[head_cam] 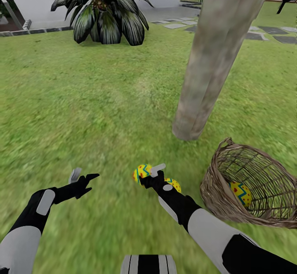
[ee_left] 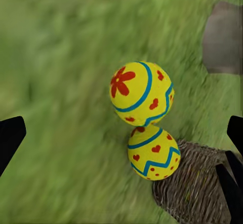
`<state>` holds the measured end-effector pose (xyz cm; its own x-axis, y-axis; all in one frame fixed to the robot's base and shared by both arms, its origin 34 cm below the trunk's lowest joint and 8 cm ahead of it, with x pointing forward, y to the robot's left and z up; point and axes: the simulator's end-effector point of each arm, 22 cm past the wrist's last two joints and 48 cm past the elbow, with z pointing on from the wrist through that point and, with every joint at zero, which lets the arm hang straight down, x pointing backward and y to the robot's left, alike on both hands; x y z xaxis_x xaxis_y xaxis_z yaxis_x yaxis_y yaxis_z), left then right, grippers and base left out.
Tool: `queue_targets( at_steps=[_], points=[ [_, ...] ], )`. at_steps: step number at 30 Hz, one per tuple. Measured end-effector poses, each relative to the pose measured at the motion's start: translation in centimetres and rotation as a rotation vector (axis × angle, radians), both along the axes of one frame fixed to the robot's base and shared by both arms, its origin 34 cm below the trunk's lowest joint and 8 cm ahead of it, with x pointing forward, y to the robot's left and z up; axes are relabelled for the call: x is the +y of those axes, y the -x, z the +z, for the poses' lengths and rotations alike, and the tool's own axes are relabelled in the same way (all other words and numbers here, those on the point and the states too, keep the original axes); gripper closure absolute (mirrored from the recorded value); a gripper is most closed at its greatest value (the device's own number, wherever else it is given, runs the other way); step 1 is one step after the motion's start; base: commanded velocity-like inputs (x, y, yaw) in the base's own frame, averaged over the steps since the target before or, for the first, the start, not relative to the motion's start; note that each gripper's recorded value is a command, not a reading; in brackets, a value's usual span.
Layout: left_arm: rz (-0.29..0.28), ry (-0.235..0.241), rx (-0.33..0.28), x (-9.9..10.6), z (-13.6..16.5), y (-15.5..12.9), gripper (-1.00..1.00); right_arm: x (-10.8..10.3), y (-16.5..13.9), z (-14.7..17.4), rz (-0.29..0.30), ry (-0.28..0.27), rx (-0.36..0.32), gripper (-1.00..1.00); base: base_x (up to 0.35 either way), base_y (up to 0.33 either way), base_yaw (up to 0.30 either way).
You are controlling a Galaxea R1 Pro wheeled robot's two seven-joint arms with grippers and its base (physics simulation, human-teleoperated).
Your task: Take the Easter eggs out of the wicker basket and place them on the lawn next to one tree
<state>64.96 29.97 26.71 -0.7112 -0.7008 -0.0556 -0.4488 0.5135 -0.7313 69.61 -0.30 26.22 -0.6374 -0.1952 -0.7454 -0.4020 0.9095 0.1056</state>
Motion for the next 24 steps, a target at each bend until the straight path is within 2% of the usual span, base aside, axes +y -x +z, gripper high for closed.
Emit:
queue_targets(
  at_steps=[5,9,24],
  points=[
    [0.0,0.0,-0.019,0.0,1.2,-0.4,-1.0,0.3,-0.7,1.7,0.002,-0.006,-0.03,-1.0,0.0,0.0,0.0],
    [-0.002,-0.009,-0.034,0.1,2.0,-0.7,-1.0,2.1,-2.3,5.7,0.009,-0.056,-0.099,-1.0,0.0,0.0,0.0],
    [-0.005,-0.024,-0.087,0.2,5.5,-1.8,-1.0,2.6,-3.2,10.4,0.013,-0.072,-0.164,-1.0,0.0,0.0,0.0]
  ],
)
